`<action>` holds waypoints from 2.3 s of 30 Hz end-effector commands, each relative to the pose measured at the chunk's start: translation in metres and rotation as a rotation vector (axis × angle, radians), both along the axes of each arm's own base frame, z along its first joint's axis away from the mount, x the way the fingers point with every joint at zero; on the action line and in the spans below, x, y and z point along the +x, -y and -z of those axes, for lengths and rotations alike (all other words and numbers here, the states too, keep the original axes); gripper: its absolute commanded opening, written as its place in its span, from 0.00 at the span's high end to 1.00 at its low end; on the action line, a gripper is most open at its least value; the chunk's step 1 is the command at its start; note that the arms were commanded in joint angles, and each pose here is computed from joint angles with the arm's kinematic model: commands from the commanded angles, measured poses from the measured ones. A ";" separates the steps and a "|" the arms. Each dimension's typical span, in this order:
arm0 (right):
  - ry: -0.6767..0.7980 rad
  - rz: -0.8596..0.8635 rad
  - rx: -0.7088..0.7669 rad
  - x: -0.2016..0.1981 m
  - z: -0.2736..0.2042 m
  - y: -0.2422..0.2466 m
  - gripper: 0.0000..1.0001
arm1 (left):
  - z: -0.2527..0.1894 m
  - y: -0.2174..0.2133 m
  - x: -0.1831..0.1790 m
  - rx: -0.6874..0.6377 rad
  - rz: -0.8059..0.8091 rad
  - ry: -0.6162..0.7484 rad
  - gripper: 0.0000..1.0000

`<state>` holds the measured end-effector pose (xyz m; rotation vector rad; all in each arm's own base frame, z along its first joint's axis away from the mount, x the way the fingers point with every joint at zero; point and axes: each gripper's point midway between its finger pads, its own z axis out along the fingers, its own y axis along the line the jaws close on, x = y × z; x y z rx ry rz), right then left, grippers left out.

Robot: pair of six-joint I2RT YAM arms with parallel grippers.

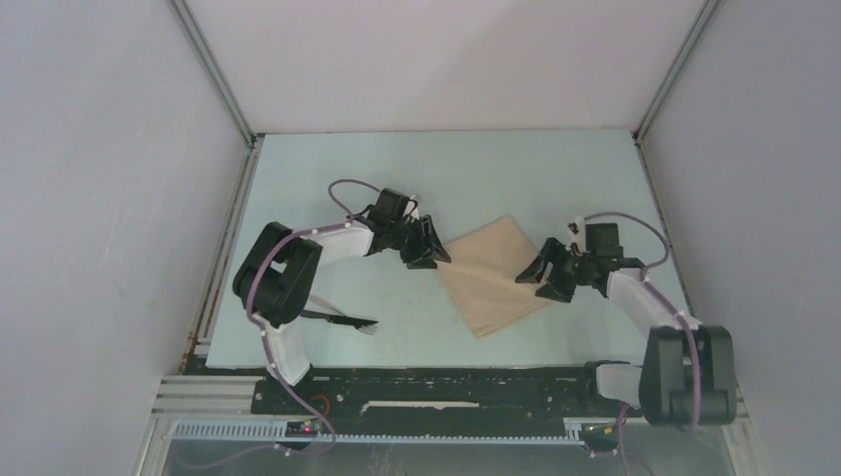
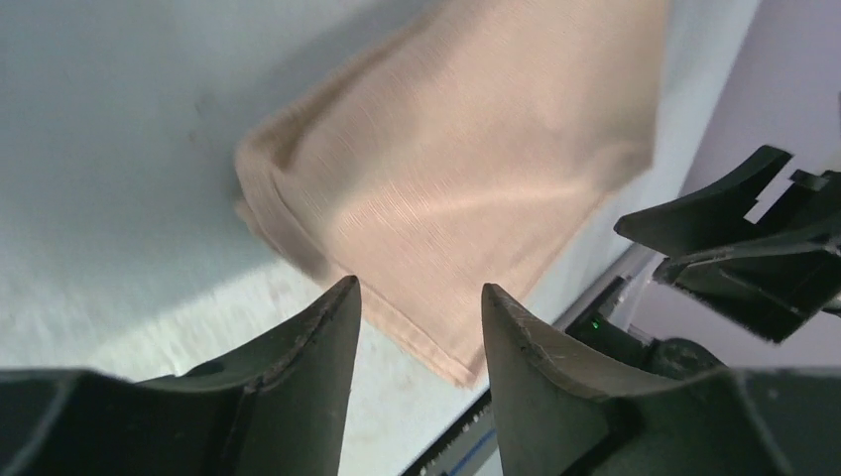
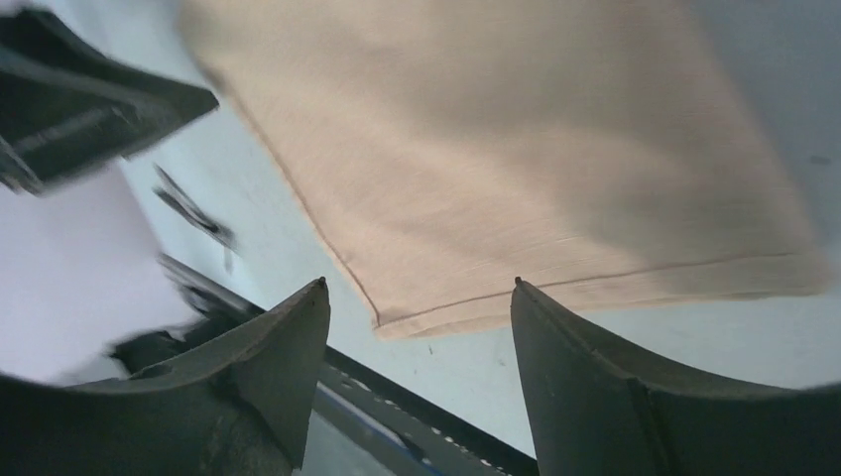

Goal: Fold the napkin into a case and place the utensils inside
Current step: Pick up the upper triangle-folded napkin from the center of the board.

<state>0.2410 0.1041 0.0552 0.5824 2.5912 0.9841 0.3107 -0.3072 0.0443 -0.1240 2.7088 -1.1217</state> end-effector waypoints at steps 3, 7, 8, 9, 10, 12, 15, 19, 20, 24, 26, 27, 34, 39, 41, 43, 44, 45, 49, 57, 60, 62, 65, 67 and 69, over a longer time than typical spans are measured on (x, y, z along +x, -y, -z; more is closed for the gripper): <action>0.178 -0.239 -0.346 -0.011 -0.042 -0.035 0.24 | -0.100 -0.013 -0.021 -0.116 0.035 0.191 0.44; 0.111 -0.515 -0.491 -0.043 -0.033 -0.076 0.27 | -0.122 -0.050 -0.031 -0.072 -0.047 0.274 0.43; 0.093 -0.576 -0.543 -0.048 -0.030 -0.084 0.28 | -0.125 -0.061 -0.032 -0.058 -0.076 0.292 0.43; 0.068 -0.645 -0.605 -0.056 -0.024 -0.091 0.29 | -0.127 -0.072 -0.034 -0.044 -0.105 0.306 0.42; 0.051 -0.709 -0.659 -0.062 -0.019 -0.098 0.29 | -0.128 -0.082 -0.035 -0.032 -0.131 0.320 0.42; 0.025 -0.817 -0.776 -0.067 -0.005 -0.109 0.30 | -0.128 -0.099 -0.038 -0.010 -0.176 0.338 0.41; 0.004 -0.907 -0.852 -0.071 0.009 -0.122 0.31 | -0.124 -0.116 -0.043 0.014 -0.210 0.349 0.40; -0.013 -0.960 -0.844 -0.075 0.015 -0.133 0.29 | -0.115 -0.120 -0.050 0.023 -0.209 0.332 0.40; -0.026 -0.972 -0.839 -0.077 0.017 -0.134 0.28 | -0.114 -0.120 -0.051 0.019 -0.207 0.327 0.40; -0.048 -1.003 -0.805 -0.080 0.024 -0.136 0.29 | -0.110 -0.116 -0.053 0.000 -0.195 0.317 0.40; -0.049 -1.003 -0.798 -0.077 0.027 -0.136 0.30 | -0.110 -0.115 -0.053 -0.005 -0.190 0.314 0.41; -0.050 -1.001 -0.797 -0.075 0.029 -0.135 0.32 | -0.110 -0.114 -0.053 -0.008 -0.188 0.313 0.41; -0.090 -1.010 -0.803 -0.074 0.040 -0.128 0.37 | -0.110 -0.113 -0.053 -0.015 -0.186 0.310 0.41; -0.074 -0.978 -0.883 -0.069 0.052 -0.125 0.43 | -0.113 -0.110 -0.052 -0.033 -0.183 0.307 0.41; -0.075 -0.964 -0.923 -0.068 0.057 -0.122 0.44 | -0.114 -0.110 -0.052 -0.036 -0.184 0.309 0.41; -0.070 -0.954 -0.953 -0.068 0.062 -0.121 0.47 | -0.115 -0.110 -0.052 -0.038 -0.185 0.310 0.41; -0.069 -0.952 -0.966 -0.068 0.064 -0.121 0.51 | -0.115 -0.110 -0.052 -0.038 -0.186 0.309 0.41; -0.061 -0.947 -0.983 -0.067 0.065 -0.119 0.56 | -0.115 -0.110 -0.052 -0.039 -0.185 0.308 0.40; -0.006 -0.923 -1.017 -0.059 0.060 -0.118 0.71 | -0.109 -0.111 -0.052 -0.028 -0.188 0.301 0.41; 0.070 -0.898 -0.872 -0.054 0.048 -0.126 1.00 | -0.099 -0.104 -0.052 -0.066 -0.189 0.260 0.41; 0.095 -0.882 -0.765 -0.053 0.040 -0.130 1.00 | -0.096 -0.103 -0.050 -0.066 -0.191 0.249 0.40; 0.112 -0.873 -0.649 -0.056 0.027 -0.136 1.00 | -0.091 -0.099 -0.051 -0.083 -0.185 0.224 0.40; 0.115 -0.844 -0.514 -0.058 0.018 -0.135 1.00 | -0.085 -0.089 -0.048 -0.142 -0.185 0.194 0.40; 0.118 -0.834 -0.466 -0.058 0.012 -0.133 1.00 | -0.081 -0.081 -0.047 -0.186 -0.182 0.165 0.40; 0.113 -0.822 -0.423 -0.058 0.008 -0.131 1.00 | -0.078 -0.074 -0.046 -0.220 -0.181 0.147 0.40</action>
